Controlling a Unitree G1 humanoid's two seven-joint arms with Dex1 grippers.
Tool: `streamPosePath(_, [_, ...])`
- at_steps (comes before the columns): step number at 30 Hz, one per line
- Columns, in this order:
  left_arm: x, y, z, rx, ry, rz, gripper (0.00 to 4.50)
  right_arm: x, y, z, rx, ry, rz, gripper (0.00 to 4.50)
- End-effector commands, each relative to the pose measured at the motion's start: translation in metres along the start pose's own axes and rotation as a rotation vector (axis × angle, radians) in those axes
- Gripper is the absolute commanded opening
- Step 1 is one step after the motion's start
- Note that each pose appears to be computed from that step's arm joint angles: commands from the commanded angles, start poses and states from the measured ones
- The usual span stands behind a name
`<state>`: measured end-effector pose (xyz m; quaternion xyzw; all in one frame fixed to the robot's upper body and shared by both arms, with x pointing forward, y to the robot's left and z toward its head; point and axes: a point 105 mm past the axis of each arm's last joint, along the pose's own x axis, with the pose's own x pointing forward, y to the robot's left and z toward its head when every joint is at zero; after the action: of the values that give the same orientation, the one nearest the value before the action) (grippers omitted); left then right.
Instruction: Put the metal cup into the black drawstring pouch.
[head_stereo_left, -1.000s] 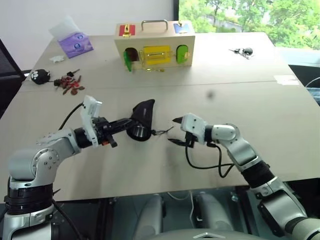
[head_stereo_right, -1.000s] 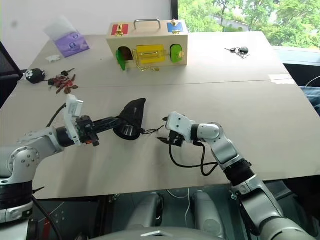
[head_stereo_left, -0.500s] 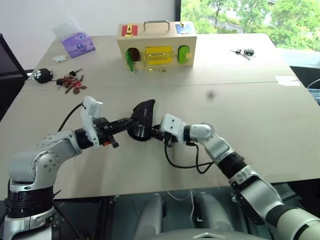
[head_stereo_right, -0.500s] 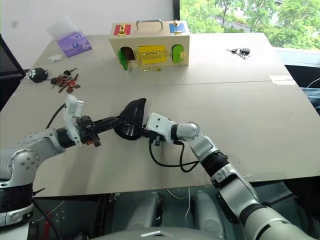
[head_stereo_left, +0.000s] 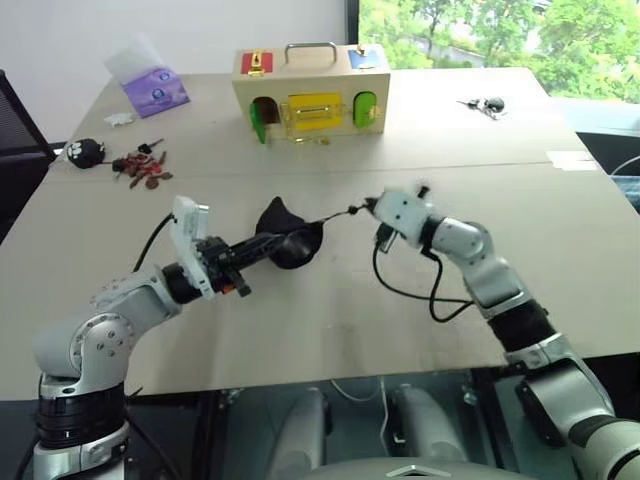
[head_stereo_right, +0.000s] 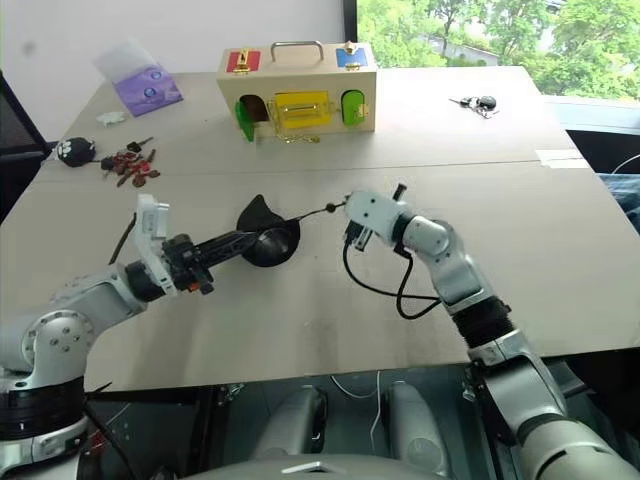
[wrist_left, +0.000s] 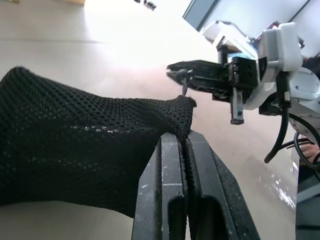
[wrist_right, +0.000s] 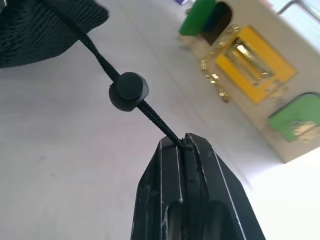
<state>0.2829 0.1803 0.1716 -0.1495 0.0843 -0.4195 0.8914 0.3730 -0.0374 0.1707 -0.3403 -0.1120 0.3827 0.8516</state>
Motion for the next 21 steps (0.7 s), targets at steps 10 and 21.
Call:
streamPosePath(10, [0.035,-0.045,0.054,0.133,-0.139,-0.171,3.32,-0.029,-0.071,0.085,-0.193,-0.149,-0.174,0.00])
streamPosePath(21, [0.071,-0.054,0.076,0.223,-0.193,-0.221,3.32,-0.038,-0.080,0.112,-0.298,-0.195,-0.145,0.00])
